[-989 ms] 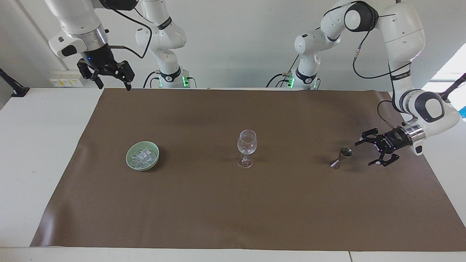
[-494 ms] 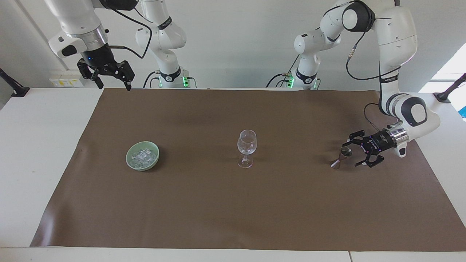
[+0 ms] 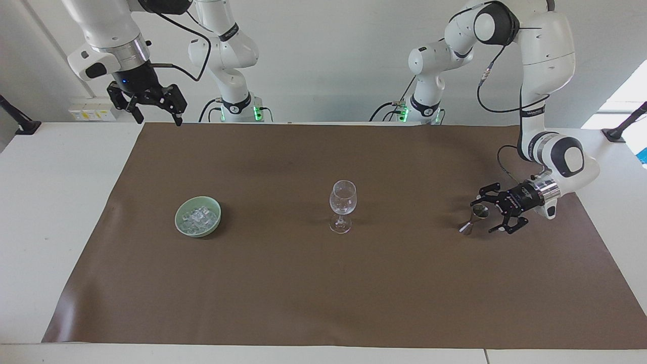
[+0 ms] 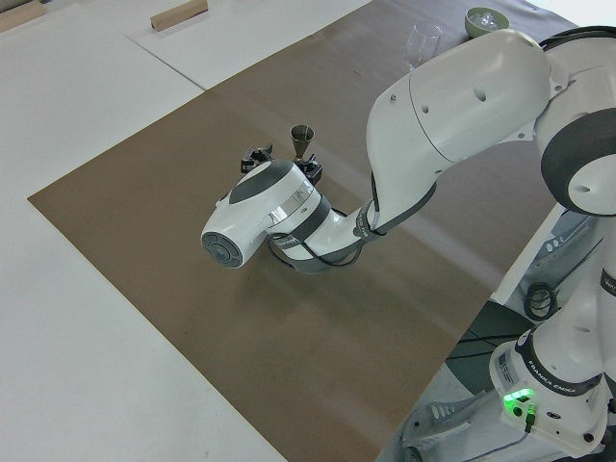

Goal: Pour wine and add ice with both arms
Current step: 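Reach the left gripper to the silver jigger and close on it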

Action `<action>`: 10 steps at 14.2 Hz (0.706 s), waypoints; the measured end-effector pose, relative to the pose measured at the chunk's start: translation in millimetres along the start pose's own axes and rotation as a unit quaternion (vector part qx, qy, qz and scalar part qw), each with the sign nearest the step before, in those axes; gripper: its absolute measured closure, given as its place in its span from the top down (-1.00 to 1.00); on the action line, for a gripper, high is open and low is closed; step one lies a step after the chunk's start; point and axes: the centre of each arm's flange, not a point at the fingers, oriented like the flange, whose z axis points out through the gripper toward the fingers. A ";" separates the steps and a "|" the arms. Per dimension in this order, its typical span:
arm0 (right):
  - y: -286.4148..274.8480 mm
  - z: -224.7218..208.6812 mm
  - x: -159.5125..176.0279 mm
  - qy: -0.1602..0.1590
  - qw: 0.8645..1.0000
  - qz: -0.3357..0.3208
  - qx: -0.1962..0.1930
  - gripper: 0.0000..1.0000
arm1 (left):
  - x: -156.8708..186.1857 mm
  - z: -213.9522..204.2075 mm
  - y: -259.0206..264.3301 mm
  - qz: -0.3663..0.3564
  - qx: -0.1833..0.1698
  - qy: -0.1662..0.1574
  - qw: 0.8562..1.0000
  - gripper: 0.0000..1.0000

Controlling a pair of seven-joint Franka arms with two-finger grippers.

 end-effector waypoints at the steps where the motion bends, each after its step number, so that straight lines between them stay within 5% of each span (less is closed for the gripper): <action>1: 0.0 0.0 0.0 0.000 1.000 0.000 0.000 1.00 | 5.2 2.1 -2.8 -0.002 -0.001 -0.003 1.000 1.00; 10: 0.0 0.0 0.0 0.000 1.000 0.000 0.000 1.00 | 13.1 11.7 -8.5 -0.010 -0.017 -0.025 0.999 0.76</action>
